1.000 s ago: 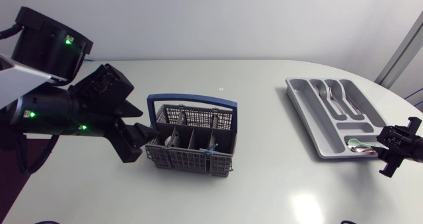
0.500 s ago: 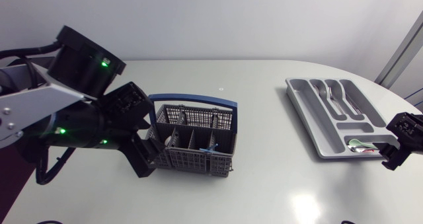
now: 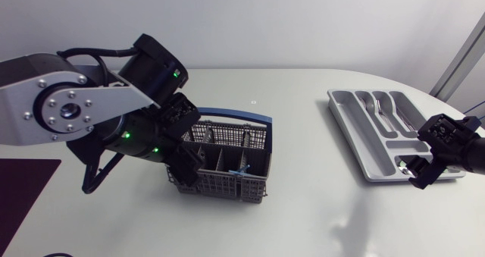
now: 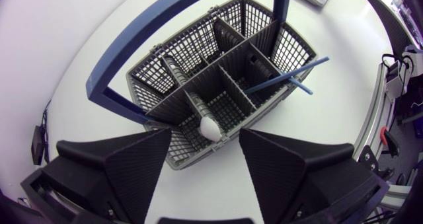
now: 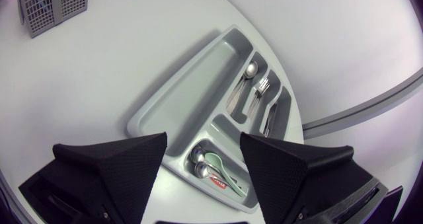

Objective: Unload the cutlery basket into the drawer organizer.

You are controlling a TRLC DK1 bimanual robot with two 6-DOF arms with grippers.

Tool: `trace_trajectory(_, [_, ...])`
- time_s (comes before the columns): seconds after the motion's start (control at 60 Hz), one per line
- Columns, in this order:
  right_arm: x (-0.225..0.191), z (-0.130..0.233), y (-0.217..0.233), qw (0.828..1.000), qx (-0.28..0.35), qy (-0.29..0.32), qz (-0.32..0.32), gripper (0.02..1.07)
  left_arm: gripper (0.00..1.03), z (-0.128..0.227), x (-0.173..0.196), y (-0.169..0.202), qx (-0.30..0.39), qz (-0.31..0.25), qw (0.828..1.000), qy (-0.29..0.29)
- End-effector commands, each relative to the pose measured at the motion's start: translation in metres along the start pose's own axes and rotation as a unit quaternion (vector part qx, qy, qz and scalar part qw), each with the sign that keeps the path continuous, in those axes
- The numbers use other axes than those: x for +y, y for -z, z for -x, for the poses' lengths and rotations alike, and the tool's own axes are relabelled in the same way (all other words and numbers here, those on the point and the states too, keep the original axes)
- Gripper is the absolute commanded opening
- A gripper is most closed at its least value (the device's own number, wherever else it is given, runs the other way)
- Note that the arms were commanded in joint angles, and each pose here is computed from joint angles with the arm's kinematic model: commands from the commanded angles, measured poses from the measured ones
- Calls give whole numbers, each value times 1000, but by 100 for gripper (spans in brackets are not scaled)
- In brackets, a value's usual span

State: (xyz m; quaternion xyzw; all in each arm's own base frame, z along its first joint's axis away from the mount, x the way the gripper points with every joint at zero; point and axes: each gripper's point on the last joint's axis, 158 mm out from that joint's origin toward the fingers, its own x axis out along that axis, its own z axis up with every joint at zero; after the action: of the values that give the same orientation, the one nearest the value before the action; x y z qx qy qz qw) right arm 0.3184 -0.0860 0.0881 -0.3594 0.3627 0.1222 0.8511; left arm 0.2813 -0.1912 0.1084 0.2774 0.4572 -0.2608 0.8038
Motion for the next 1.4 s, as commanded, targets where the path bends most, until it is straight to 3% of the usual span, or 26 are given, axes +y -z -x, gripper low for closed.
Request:
trace_trajectory(0.0, [14,5,-3,1000,1,-9,-15,82,68,0,3,-7,4,9,1000,-8])
trace_trajectory(0.1, [21,12,-13,1000,-5,-11,-15,82,68,-5,8,-7,12,9,1000,-21])
trace_trajectory(0.217, [31,18,-23,1000,-9,-12,-9,82,60,-11,7,-7,18,11,1000,-21])
trace_trajectory(0.617, [37,23,-33,1000,-18,-14,1,82,54,-24,12,-2,39,1,998,-44])
trace_trajectory(0.65, [37,23,-33,1000,-18,-13,1,82,48,-25,13,-2,38,0,998,-47])
trace_trajectory(1.1, [39,27,-36,1000,-24,-12,11,82,16,-33,22,4,48,-6,996,-71])
trace_trajectory(1.383, [41,26,-35,1000,-24,-13,13,82,11,-42,25,25,90,-38,992,-85])
